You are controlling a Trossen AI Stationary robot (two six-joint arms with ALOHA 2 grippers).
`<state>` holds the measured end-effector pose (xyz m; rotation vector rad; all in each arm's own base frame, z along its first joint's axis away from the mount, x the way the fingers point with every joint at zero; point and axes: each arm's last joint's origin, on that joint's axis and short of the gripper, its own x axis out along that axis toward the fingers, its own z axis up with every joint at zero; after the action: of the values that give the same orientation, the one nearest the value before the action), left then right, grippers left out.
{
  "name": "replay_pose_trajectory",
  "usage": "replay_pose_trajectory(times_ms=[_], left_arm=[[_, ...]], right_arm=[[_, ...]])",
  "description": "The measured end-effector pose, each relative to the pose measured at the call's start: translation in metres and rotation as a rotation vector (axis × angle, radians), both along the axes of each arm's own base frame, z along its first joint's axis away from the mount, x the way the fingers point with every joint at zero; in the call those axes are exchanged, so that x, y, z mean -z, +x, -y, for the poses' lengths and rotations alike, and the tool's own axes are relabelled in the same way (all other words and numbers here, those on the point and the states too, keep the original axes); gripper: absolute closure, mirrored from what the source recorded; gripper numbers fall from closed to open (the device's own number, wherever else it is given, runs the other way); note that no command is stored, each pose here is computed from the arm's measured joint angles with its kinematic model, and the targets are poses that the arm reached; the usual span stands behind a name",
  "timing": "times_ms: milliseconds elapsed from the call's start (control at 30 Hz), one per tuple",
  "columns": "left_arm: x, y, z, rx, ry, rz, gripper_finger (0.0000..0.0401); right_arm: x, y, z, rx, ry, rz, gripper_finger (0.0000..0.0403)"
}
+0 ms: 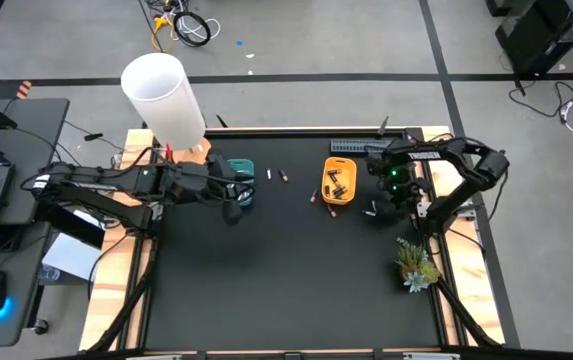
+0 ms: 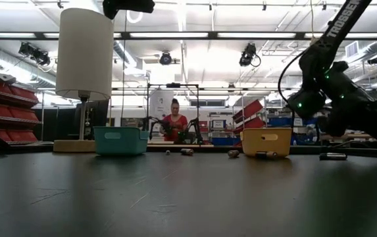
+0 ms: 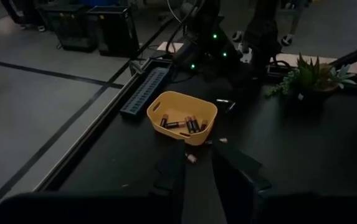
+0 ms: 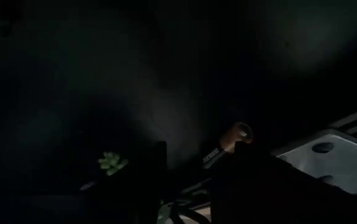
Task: Sort batteries
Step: Put the black battery into the yellow bin
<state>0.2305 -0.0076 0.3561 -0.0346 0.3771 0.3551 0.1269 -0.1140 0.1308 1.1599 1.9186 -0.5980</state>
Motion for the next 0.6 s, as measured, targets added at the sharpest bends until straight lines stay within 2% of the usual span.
replay_pose_trajectory(times_ms=[367,600], left_arm=[[0.0,0.0,0.0,0.0,0.0,-0.002,0.0312],[-0.002,-0.003,0.0,0.001,0.005,0.003,0.0312]], right_arm=[[0.026,0.002,0.002,-0.005,0.086,-0.158,0.0206],[0.028,0.006,0.003,-0.033,0.129,-0.172,0.0206]])
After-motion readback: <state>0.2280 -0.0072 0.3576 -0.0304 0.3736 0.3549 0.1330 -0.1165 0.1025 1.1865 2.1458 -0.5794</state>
